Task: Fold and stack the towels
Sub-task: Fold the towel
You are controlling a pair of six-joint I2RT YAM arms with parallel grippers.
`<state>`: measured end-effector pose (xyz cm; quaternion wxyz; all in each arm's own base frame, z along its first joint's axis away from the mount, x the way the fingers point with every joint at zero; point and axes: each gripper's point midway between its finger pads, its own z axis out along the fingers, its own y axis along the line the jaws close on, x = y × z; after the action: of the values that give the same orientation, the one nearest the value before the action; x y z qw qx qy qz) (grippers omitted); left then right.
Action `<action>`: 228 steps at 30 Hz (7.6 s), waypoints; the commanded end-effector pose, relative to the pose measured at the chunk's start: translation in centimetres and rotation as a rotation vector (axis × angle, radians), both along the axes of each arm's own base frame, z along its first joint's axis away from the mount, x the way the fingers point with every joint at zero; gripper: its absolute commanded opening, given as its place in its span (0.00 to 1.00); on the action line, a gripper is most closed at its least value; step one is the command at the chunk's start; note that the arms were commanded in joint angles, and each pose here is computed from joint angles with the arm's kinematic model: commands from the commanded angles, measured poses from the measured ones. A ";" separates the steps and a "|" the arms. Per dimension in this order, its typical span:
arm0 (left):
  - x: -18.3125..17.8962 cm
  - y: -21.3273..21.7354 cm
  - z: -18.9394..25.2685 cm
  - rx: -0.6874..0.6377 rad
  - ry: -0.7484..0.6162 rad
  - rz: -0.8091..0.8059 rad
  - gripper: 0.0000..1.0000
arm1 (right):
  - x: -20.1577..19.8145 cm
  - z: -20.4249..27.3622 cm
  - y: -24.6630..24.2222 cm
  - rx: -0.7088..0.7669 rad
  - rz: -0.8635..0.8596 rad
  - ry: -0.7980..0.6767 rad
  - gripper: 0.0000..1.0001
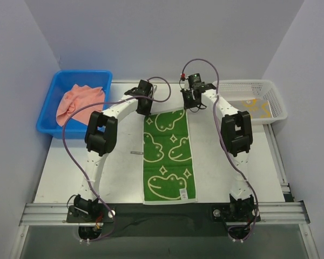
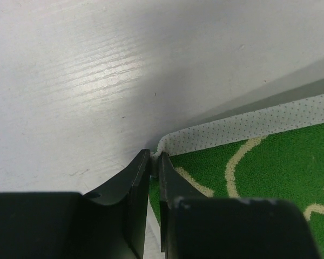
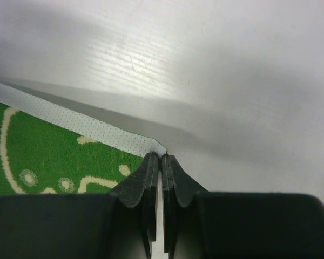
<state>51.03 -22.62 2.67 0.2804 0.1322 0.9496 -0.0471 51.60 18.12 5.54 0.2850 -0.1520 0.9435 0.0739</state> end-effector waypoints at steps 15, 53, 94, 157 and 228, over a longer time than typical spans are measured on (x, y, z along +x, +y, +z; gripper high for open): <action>6.1 0.0 11.8 -0.078 -0.273 0.020 0.00 | 4.8 9.6 -1.1 0.124 -0.055 -0.312 0.00; -16.9 0.2 10.7 -0.325 -0.009 -0.019 0.00 | -18.7 9.1 -0.1 0.189 0.014 -0.162 0.00; -14.4 -3.1 2.2 -0.334 0.204 0.126 0.00 | -15.6 -2.1 -3.9 0.093 -0.193 0.248 0.00; -21.8 -1.3 3.7 -0.296 0.172 0.095 0.01 | -20.2 -0.8 -5.1 0.024 -0.203 0.149 0.00; -27.3 -6.0 0.0 -0.278 0.247 0.056 0.15 | -21.4 -2.7 -7.0 -0.003 -0.336 0.142 0.21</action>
<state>25.20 -29.37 2.23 0.1873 0.0525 0.9610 -0.1964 30.52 11.93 1.18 0.2063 -0.0030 0.9776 0.0420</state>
